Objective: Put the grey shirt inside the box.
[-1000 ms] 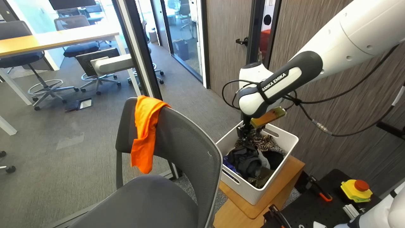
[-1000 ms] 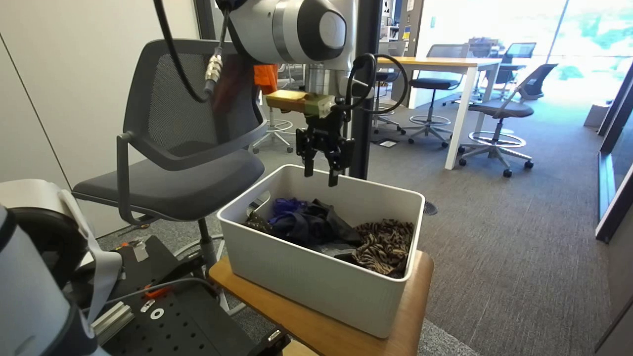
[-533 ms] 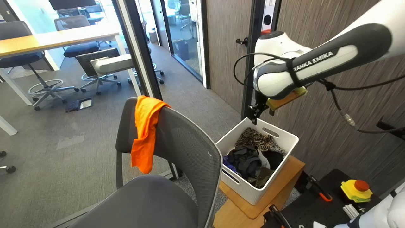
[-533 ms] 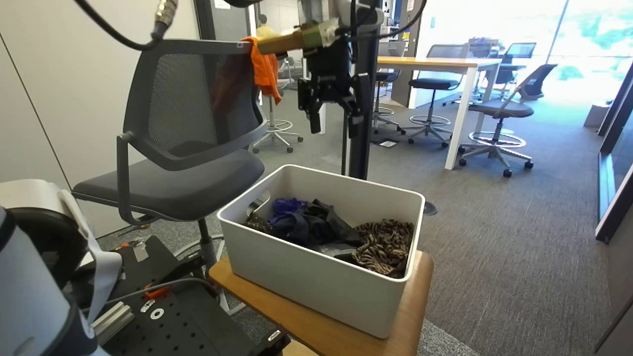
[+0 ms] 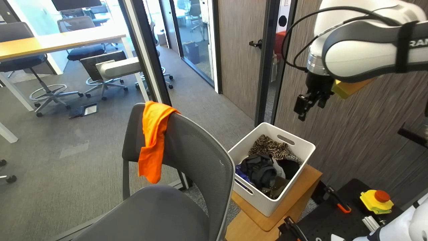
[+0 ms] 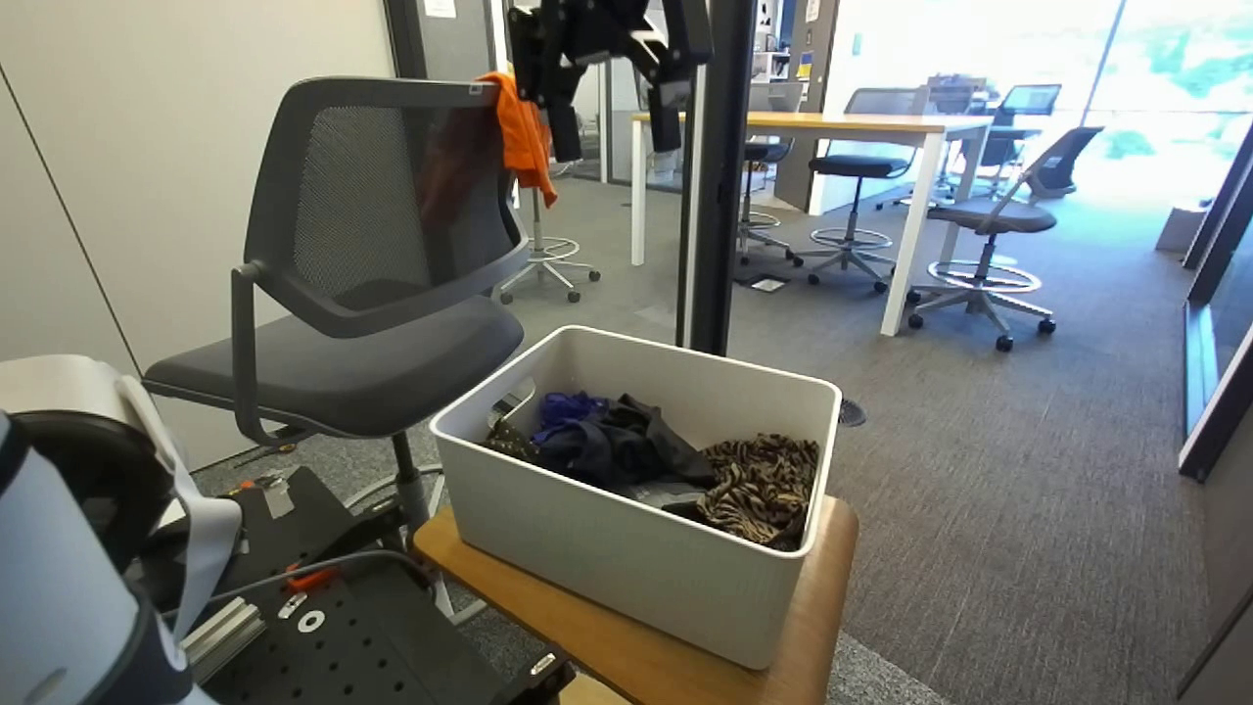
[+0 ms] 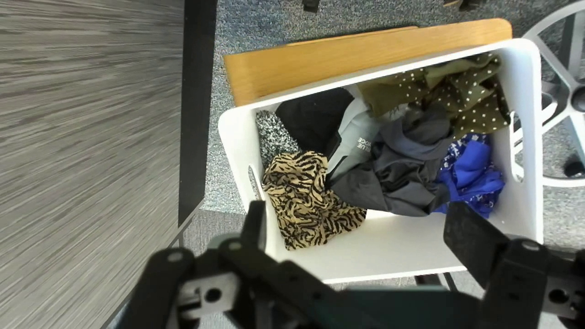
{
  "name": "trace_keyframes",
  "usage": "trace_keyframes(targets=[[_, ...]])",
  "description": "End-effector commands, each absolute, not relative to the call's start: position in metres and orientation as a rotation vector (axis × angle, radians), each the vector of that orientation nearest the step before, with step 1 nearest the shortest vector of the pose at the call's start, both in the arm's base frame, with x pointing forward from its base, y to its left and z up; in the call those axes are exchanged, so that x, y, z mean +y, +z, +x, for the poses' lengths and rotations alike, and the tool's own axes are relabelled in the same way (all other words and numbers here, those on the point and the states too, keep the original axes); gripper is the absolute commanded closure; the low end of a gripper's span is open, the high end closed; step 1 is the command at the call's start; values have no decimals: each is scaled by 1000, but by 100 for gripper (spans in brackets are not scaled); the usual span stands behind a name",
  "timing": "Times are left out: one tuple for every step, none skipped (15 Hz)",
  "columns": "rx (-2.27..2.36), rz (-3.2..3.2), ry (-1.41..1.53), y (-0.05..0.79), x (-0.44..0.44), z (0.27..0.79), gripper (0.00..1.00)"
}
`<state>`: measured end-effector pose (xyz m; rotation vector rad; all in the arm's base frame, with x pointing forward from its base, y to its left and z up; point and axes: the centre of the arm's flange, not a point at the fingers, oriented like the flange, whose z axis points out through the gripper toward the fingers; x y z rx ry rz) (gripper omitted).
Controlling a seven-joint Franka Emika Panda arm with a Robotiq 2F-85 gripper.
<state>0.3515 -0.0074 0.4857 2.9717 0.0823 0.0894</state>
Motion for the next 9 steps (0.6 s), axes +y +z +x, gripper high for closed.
trace_keyframes(targets=[[117,2996,187,499,-26,297,0],[114,3012,214,499,-31,292,0],[99,3026,241,497,-34,289,0],[99,3036,249,499,-34,274,0],[100,3045,255,500,-35,270,0],[100,3050,258,499,-36,266,0],[99,3054,260,499,-36,262,0],[92,3062,260,500,-38,258,0],[88,3066,263,500,-38,255,0]])
